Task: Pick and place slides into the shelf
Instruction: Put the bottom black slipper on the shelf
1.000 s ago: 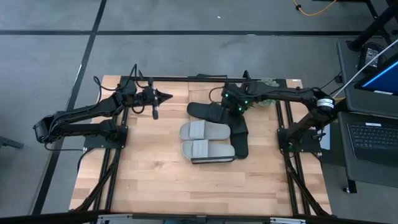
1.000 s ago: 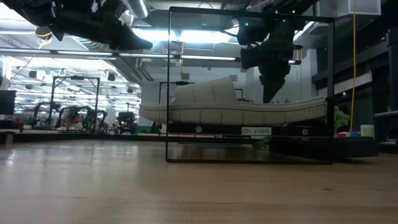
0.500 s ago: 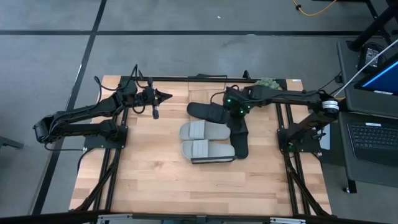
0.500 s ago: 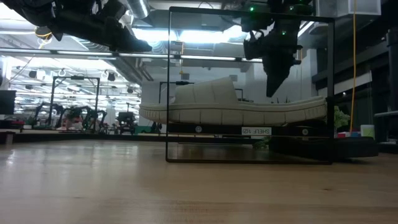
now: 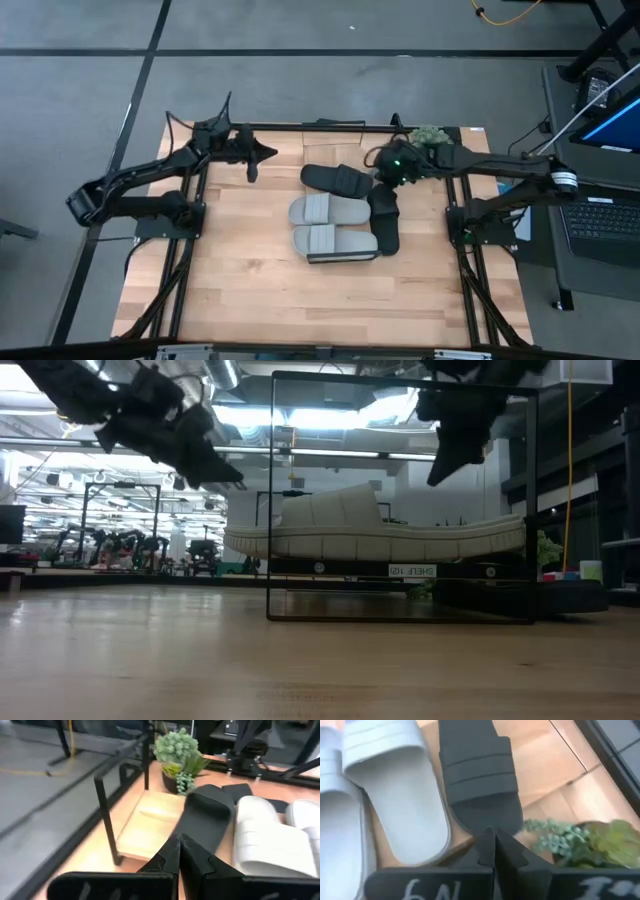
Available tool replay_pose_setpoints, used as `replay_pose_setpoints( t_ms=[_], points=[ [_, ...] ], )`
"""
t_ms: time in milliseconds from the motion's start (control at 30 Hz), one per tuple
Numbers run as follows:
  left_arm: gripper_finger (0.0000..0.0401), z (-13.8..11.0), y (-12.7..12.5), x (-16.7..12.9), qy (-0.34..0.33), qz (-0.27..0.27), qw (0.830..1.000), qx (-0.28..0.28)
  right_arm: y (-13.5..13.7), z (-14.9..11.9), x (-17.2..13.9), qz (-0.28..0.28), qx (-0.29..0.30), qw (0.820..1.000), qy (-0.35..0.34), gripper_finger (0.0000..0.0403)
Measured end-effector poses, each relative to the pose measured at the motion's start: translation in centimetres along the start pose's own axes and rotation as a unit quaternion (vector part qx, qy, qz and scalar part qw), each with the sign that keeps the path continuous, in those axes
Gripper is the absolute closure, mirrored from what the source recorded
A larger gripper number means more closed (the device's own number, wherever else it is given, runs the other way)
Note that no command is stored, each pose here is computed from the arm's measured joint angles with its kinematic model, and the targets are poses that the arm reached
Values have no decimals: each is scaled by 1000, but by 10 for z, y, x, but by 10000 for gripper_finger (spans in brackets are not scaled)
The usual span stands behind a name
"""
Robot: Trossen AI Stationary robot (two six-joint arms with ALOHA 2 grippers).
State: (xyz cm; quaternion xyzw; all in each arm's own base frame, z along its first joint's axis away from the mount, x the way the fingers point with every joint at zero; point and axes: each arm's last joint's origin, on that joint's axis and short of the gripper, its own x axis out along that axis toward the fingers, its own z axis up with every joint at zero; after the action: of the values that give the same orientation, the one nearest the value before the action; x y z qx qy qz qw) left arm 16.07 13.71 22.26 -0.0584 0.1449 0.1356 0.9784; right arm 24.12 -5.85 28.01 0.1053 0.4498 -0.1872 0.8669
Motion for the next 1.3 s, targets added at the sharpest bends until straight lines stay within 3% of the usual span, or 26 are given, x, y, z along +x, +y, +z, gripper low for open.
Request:
replay_pose_setpoints(
  t_ms=[167, 333, 533, 967, 1300],
  points=[
    [401, -1, 12, 12, 18, -14, 1000, -19, -1, -33, 12, 24, 14, 995, -96, 399],
    [401, -2, 15, 32, 44, -83, 994, -50, -4, -52, 17, 43, 13, 976, -212, 400],
    [401, -14, 24, 50, 84, -82, 986, -122, -7, -67, 24, 45, 2, 957, -287, 396],
    [395, -26, 24, 61, 109, -96, 978, -149, -9, -77, 33, 20, -2, 948, -316, 391],
    [296, -26, 17, 65, 119, -55, 977, -167, -9, -74, 31, 19, -8, 942, -334, 389]
  ],
)
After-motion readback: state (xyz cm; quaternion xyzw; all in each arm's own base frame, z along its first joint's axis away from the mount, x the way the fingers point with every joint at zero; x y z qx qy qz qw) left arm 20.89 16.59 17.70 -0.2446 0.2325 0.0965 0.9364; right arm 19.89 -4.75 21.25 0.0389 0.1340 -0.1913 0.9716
